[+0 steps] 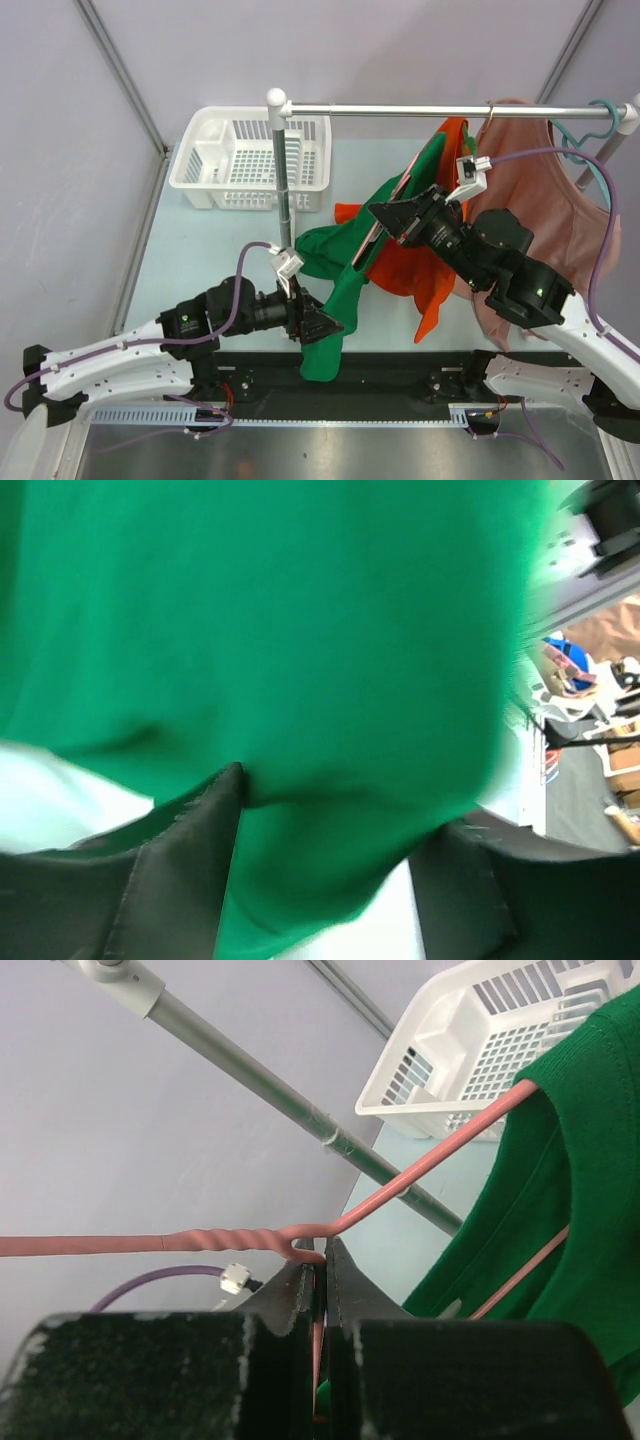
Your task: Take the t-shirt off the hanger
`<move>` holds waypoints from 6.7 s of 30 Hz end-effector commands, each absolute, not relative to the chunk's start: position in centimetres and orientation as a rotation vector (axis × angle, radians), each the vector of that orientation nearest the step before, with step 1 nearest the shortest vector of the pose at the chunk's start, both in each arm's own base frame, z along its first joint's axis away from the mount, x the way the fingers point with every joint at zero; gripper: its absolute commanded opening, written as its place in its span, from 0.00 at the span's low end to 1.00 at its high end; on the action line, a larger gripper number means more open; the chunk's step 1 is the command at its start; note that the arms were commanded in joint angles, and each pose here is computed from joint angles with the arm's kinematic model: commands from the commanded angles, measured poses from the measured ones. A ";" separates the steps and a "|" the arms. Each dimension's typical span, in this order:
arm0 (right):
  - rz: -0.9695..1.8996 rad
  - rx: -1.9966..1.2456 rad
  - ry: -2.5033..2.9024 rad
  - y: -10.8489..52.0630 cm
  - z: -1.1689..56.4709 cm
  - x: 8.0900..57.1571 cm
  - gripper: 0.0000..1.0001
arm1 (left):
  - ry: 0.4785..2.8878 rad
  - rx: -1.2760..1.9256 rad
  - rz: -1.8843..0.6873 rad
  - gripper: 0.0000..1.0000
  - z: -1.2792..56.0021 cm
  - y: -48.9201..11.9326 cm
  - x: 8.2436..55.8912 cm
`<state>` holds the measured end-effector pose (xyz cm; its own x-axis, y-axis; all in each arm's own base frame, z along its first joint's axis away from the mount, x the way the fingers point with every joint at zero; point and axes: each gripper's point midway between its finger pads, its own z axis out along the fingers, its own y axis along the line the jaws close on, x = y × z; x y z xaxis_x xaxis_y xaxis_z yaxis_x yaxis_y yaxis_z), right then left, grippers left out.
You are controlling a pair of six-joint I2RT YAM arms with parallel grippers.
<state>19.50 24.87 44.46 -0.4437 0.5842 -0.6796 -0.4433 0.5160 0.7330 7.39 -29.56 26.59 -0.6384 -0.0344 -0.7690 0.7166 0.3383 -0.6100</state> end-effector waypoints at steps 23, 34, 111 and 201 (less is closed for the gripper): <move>1.146 0.299 1.406 18.0 51.6 19.0 0.00 | 2.160 -0.033 -1.064 0.00 14.8 -21.5 10.9; 1.299 0.166 1.501 20.2 51.3 16.3 0.00 | 2.126 -0.005 -0.995 0.00 16.9 -23.0 12.5; 1.233 -0.002 1.848 24.7 42.5 15.9 0.01 | 1.832 0.579 -1.109 0.14 36.7 -36.0 10.1; 0.972 0.118 1.703 12.2 43.7 13.6 0.93 | 2.161 0.095 -1.059 0.88 16.4 -25.0 14.3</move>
